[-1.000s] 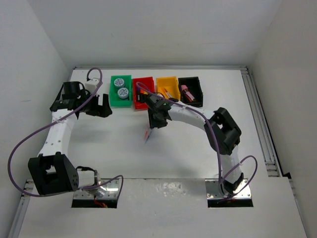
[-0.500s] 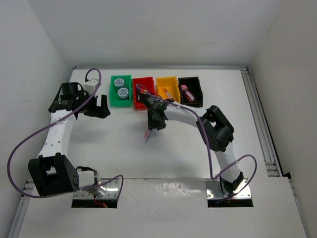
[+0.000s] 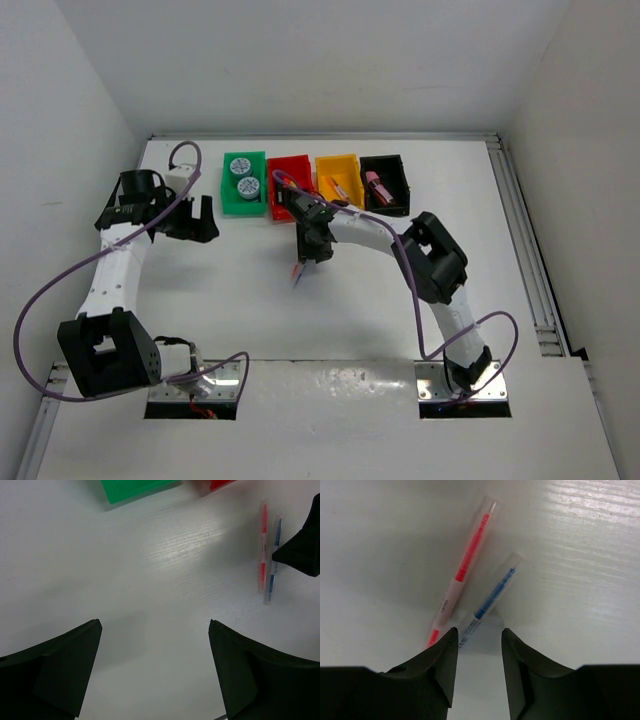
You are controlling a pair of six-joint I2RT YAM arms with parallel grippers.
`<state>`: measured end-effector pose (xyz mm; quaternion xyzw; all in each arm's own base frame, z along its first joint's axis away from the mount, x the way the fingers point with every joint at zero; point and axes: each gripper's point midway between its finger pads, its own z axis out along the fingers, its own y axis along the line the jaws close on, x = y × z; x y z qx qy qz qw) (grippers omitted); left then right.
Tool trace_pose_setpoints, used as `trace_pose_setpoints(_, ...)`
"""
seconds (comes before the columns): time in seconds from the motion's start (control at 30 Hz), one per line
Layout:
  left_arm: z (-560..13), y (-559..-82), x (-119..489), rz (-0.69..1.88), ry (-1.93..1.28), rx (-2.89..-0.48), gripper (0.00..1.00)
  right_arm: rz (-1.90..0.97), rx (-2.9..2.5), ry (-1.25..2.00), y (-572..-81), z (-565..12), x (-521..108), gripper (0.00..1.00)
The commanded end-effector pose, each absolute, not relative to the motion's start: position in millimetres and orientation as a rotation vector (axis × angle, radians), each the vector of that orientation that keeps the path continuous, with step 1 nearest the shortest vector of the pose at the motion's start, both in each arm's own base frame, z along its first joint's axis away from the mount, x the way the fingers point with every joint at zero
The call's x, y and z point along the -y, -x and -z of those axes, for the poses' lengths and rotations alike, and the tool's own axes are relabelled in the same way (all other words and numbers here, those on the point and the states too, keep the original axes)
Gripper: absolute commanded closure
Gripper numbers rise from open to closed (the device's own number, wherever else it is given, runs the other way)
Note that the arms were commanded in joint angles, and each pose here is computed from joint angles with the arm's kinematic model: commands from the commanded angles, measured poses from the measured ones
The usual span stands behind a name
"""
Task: Sort the stationery into containers
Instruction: Pick up the pen from the center of the board, then place the pen in the storage box.
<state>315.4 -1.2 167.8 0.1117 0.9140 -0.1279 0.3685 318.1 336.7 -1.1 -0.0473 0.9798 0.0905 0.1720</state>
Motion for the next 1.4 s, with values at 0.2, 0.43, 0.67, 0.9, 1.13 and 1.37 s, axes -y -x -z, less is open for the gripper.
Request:
trace_pose_setpoints(0.2, -179.2, -309.2, -9.6, 0.298, -0.296, -2.314, 0.05, -0.185, -2.734, 0.094, -329.5, -1.6, -331.3, 0.71)
trace_pose_setpoints(0.43, -179.8, -309.2, -10.9, 0.308, -0.305, -2.311, 0.05, -0.105, -2.859, 0.092, -294.7, 6.3, -260.1, 0.94)
trace_pose_setpoints(0.67, -180.0, -312.6, -4.3, 0.374, -0.304, -2.304, 0.05, -0.205, -2.963, 0.366, -292.0, 7.1, -202.0, 1.0)
trace_pose_setpoints(0.9, -190.3, -313.2, 8.7, 0.453, -0.404, -2.244, 0.06, -0.512, -2.651, 0.665, -370.0, -84.5, -224.5, 1.0)
trace_pose_setpoints(1.13, -195.8, -321.2, 12.6, 0.489, -0.386, -2.206, 0.06, -0.508, -2.146, 0.61, -484.6, -185.2, -248.4, 1.0)
trace_pose_setpoints(1.37, -199.4, -326.0, 12.4, 0.494, -0.37, -2.195, 0.06, -0.461, -1.901, 0.713, -529.0, -186.6, -276.3, 1.0)
